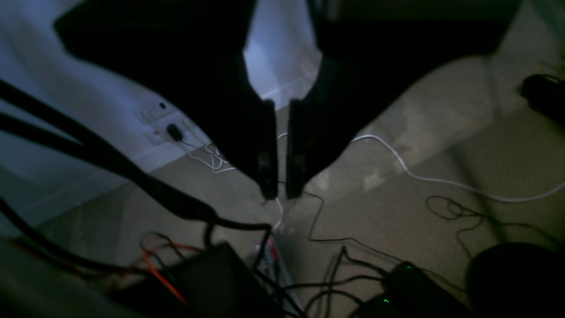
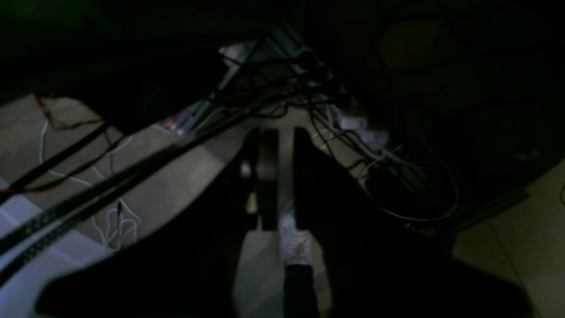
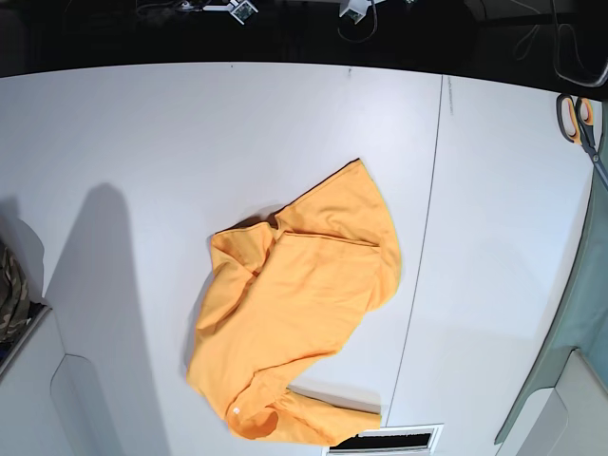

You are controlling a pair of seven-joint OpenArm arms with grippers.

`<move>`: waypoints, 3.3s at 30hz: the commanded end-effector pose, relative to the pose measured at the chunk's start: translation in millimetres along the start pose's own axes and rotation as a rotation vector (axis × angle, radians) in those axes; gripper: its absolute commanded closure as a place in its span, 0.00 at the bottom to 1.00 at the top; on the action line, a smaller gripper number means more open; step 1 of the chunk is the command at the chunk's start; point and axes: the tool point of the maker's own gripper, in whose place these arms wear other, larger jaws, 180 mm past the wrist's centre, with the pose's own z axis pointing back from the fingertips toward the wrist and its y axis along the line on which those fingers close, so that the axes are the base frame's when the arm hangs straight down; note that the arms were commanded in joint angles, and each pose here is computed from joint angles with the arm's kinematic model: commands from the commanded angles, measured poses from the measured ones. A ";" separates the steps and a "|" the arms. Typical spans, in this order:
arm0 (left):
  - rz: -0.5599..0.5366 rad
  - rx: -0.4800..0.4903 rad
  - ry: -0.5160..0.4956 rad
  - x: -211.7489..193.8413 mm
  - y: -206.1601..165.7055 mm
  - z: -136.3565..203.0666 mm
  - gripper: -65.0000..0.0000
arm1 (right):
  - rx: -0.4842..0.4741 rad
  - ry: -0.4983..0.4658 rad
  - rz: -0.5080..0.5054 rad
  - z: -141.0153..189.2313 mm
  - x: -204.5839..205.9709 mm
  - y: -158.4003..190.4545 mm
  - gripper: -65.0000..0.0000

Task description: Layout the t-shirt on the table in an organized manner, then fold the t-shirt properly

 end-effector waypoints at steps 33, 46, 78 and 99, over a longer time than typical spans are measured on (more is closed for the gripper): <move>0.208 0.003 -0.760 57.5 12.2 160.2 0.89 | -0.088 -0.421 -0.232 138.1 5.6 -7.4 0.92; 0.086 -0.124 -1.027 112.2 17.7 289.6 0.85 | -0.232 -0.760 -0.211 230.7 105.7 -65.4 0.91; -0.019 -0.011 -1.005 271.6 113.5 286.6 0.44 | -0.340 -0.920 -0.669 200.2 299.7 -269.9 0.49; -0.101 -0.174 -0.877 284.6 86.2 254.5 1.00 | -0.316 -0.921 -0.586 187.5 322.2 -272.1 1.00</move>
